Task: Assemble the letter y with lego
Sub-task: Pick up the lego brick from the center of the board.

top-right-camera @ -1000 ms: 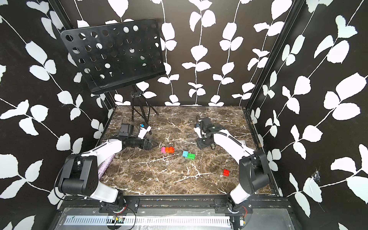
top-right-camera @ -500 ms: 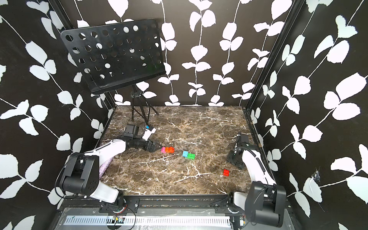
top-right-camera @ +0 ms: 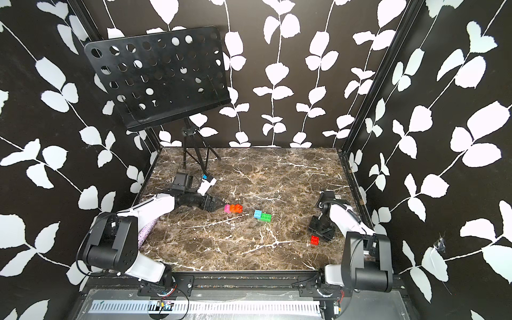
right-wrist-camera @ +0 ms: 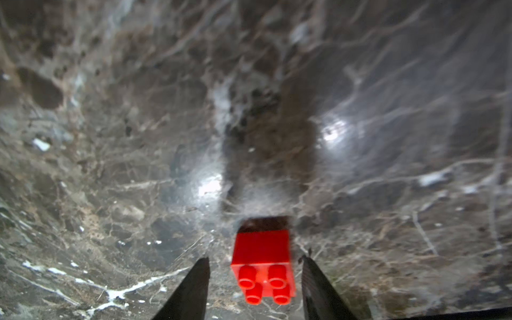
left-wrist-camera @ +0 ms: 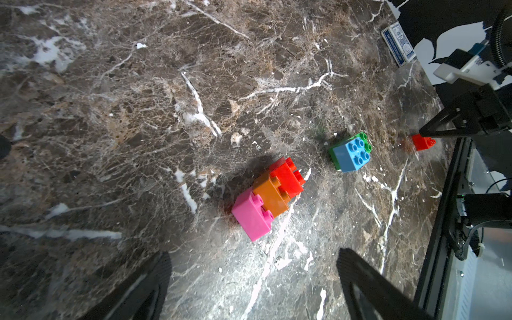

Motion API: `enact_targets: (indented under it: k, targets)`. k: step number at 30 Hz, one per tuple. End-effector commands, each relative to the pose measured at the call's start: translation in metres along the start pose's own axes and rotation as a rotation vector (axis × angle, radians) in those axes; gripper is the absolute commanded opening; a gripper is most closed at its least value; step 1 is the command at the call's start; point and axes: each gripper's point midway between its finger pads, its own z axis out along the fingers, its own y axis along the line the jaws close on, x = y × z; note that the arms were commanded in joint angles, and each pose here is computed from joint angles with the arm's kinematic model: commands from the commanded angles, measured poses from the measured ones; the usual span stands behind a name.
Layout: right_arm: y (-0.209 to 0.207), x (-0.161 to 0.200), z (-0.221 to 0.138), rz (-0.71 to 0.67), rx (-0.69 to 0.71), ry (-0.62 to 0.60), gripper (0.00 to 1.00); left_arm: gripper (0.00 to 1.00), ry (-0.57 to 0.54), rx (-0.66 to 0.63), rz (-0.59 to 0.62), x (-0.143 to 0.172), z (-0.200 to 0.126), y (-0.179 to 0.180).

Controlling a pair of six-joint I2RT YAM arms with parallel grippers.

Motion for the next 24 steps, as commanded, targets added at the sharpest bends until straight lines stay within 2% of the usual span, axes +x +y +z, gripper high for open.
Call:
enact_targets:
  k: [1,6,19,24]
  targets:
    - [0.000,0.003,-0.003,-0.006,0.029,0.010,0.47,0.96,0.009,-0.001,0.017,-0.002,-0.002,-0.002]
    - [-0.007,0.008,-0.006,-0.038,0.102,0.026,0.39,0.96,0.012,0.002,0.013,0.000,-0.001,-0.001]
    - [-0.008,0.012,0.005,-0.093,0.194,0.071,0.37,0.96,0.013,-0.001,0.020,0.000,-0.001,-0.001]
    - [-0.006,0.010,0.002,-0.104,0.204,0.062,0.29,0.96,0.016,0.000,0.015,0.002,0.000,-0.001]
